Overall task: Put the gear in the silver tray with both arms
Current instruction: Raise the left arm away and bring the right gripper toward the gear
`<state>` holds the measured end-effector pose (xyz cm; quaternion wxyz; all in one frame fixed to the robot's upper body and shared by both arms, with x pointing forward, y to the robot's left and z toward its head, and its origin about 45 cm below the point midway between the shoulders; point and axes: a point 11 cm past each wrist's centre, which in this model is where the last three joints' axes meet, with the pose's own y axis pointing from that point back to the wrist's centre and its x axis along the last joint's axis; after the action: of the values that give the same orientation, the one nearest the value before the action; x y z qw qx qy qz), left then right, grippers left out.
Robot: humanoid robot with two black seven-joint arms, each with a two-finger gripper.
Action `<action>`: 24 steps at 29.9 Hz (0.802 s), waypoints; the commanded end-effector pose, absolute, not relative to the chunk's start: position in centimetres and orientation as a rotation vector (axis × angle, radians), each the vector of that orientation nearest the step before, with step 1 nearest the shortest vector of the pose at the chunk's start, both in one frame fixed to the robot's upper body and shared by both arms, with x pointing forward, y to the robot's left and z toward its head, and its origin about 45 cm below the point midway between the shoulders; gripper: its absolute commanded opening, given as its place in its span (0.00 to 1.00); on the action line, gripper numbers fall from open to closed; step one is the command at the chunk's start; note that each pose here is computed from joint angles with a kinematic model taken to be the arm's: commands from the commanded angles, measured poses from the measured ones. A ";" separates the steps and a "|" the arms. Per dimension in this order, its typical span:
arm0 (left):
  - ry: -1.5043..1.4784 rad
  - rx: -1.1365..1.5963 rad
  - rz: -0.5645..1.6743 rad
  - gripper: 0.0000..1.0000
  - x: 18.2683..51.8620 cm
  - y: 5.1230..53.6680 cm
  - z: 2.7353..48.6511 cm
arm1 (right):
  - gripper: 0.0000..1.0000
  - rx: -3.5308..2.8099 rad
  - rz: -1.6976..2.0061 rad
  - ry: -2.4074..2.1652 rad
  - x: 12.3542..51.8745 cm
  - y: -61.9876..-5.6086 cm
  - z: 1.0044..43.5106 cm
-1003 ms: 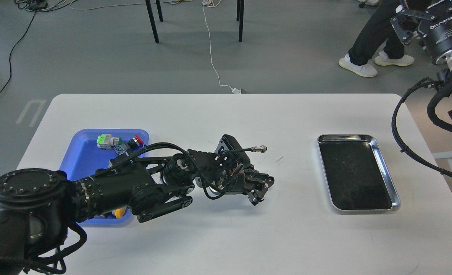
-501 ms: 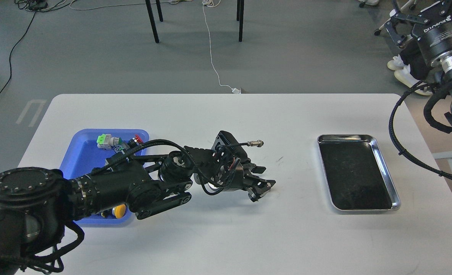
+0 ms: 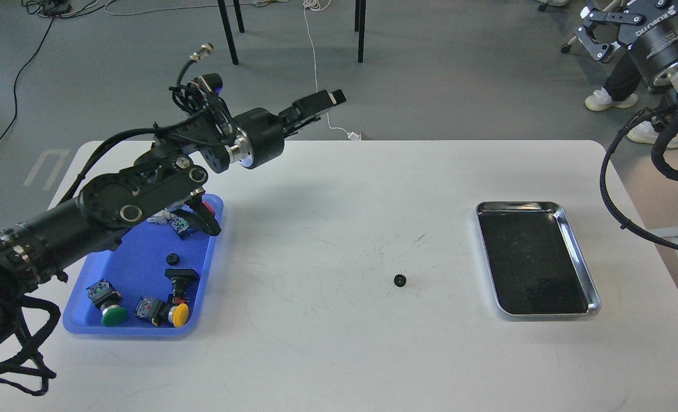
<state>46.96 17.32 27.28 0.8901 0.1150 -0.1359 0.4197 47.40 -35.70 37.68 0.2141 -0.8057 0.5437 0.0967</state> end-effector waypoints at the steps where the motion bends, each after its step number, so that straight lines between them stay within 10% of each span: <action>1: -0.103 0.097 1.027 0.97 48.2 22.0 29.2 | 0.99 -2.415 0.163 1.501 48.2 -33.0 38.7; 24: 0.352 -0.528 1.252 0.98 47.3 35.1 32.8 | 0.96 -3.775 -1.428 0.414 44.1 -15.2 29.3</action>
<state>47.42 34.96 33.01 0.7659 -0.2403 0.1586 0.5749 45.26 -16.23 31.68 -0.3873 -0.8624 0.1607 -0.2837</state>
